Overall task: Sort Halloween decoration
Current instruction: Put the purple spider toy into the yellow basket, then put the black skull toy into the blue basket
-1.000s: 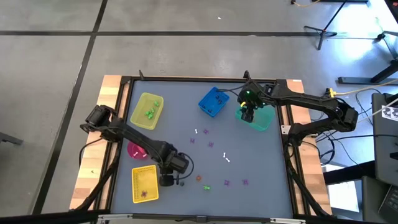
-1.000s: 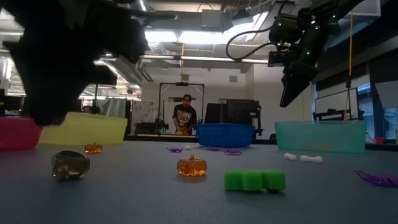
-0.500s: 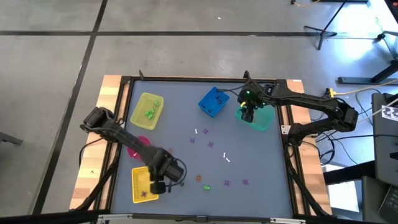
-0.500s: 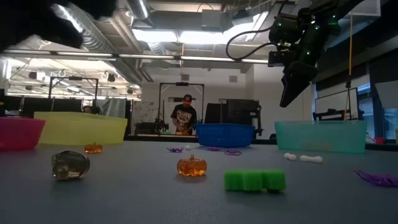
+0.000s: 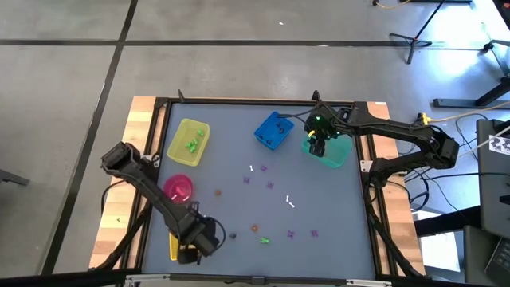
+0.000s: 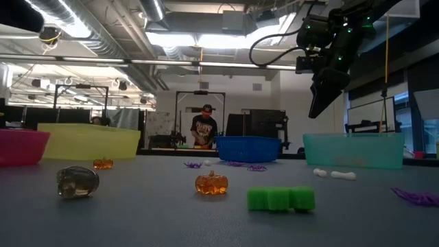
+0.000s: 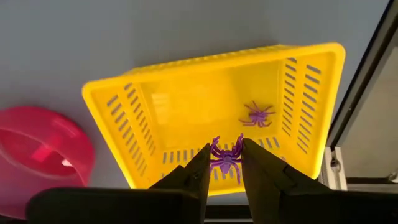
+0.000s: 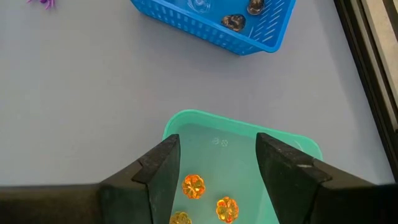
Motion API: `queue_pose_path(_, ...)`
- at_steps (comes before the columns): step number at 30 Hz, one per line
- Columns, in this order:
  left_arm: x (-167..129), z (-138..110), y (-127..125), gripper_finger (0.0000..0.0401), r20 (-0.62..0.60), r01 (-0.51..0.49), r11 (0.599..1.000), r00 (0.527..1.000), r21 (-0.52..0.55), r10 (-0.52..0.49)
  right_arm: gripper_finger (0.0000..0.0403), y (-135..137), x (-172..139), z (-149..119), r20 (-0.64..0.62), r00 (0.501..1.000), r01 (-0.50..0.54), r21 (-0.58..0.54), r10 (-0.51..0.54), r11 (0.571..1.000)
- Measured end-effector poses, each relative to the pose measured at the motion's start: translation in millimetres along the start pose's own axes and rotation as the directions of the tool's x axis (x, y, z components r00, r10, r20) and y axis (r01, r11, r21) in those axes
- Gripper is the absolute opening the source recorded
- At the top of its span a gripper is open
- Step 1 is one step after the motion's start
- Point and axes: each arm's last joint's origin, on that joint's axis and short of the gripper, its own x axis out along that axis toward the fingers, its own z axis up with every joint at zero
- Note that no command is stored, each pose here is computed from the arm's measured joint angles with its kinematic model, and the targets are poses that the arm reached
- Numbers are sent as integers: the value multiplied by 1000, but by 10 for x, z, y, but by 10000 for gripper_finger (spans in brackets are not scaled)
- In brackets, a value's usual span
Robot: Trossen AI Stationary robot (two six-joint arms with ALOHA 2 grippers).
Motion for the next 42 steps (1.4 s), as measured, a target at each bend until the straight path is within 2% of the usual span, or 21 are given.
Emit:
queue_pose_path(13, -3, 5, 17, 74, -3, -9, 978, 1000, -208, 8, 209, 0, 0, 0, 0, 1000, 0, 0, 0, 1000)
queue_pose_path(22, 53, -2, 50, 152, -11, -31, 970, 1000, -241, 29, 209, 0, 0, 0, 0, 1000, 0, 0, 0, 1000)
queue_pose_path(28, 25, 169, 131, 177, 95, 0, 961, 995, -276, 27, 209, 0, 0, 0, 0, 1000, 0, 0, 0, 1000)
queue_pose_path(34, -46, 465, 272, 179, 229, 123, 949, 972, -292, -55, 209, 0, 0, 0, 0, 1000, 0, 0, 0, 1000)
queue_pose_path(38, -107, 645, 304, 179, 357, 206, 948, 927, -242, -110, 209, 0, 0, 0, 0, 1000, 0, 0, 0, 1000)
queue_pose_path(42, -167, 766, 291, 177, 503, 204, 964, 859, -171, -93, 209, 0, 0, 0, 0, 1000, 0, 0, 0, 1000)
